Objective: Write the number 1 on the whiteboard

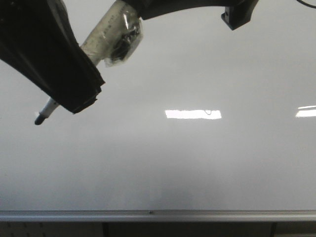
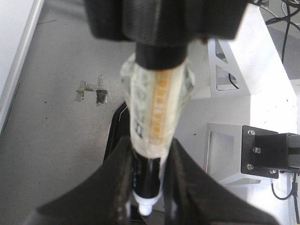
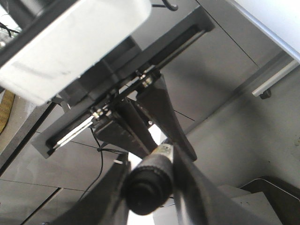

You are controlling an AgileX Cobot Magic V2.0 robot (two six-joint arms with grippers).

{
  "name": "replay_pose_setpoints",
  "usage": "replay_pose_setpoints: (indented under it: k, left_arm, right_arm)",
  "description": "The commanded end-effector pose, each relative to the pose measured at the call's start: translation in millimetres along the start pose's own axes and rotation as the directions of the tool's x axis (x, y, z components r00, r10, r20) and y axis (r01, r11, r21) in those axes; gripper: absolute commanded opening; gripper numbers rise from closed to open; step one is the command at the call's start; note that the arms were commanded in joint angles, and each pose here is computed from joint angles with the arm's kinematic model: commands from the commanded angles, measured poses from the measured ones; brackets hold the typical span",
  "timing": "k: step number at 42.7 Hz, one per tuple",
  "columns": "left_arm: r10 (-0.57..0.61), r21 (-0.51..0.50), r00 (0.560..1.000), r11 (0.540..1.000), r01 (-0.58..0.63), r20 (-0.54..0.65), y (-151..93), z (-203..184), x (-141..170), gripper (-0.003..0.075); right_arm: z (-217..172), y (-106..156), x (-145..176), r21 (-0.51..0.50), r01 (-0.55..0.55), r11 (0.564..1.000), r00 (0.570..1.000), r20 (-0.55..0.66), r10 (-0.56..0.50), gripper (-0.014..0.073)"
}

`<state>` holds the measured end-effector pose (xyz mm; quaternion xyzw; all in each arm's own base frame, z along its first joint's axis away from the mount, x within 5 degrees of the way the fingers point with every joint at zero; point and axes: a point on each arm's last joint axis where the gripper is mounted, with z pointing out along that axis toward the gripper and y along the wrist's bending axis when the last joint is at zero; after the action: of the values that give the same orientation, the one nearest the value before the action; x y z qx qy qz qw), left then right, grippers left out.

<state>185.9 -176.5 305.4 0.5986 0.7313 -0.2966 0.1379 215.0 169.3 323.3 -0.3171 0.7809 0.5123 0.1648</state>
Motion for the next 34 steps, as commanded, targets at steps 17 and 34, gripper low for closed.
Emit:
replay_pose_setpoints:
  k: [17, 34]
  left_arm:
    - [0.011, 0.002, 0.993, 1.000, -0.011, 0.116, -10.8, -12.6, -15.7, 0.0338]
    - [0.007, -0.087, 0.985, 0.996, 0.008, 0.170, -2.0, -14.1, -20.1, 0.0603]
  right_arm:
    - [-7.4, 18.9, -9.4, -0.058, 0.056, 0.997, 0.997, 0.065, -0.052, -0.0061]
    - [-43.5, 28.2, -11.5, 0.253, 0.137, 0.958, 0.959, 0.208, -0.193, -0.0061]
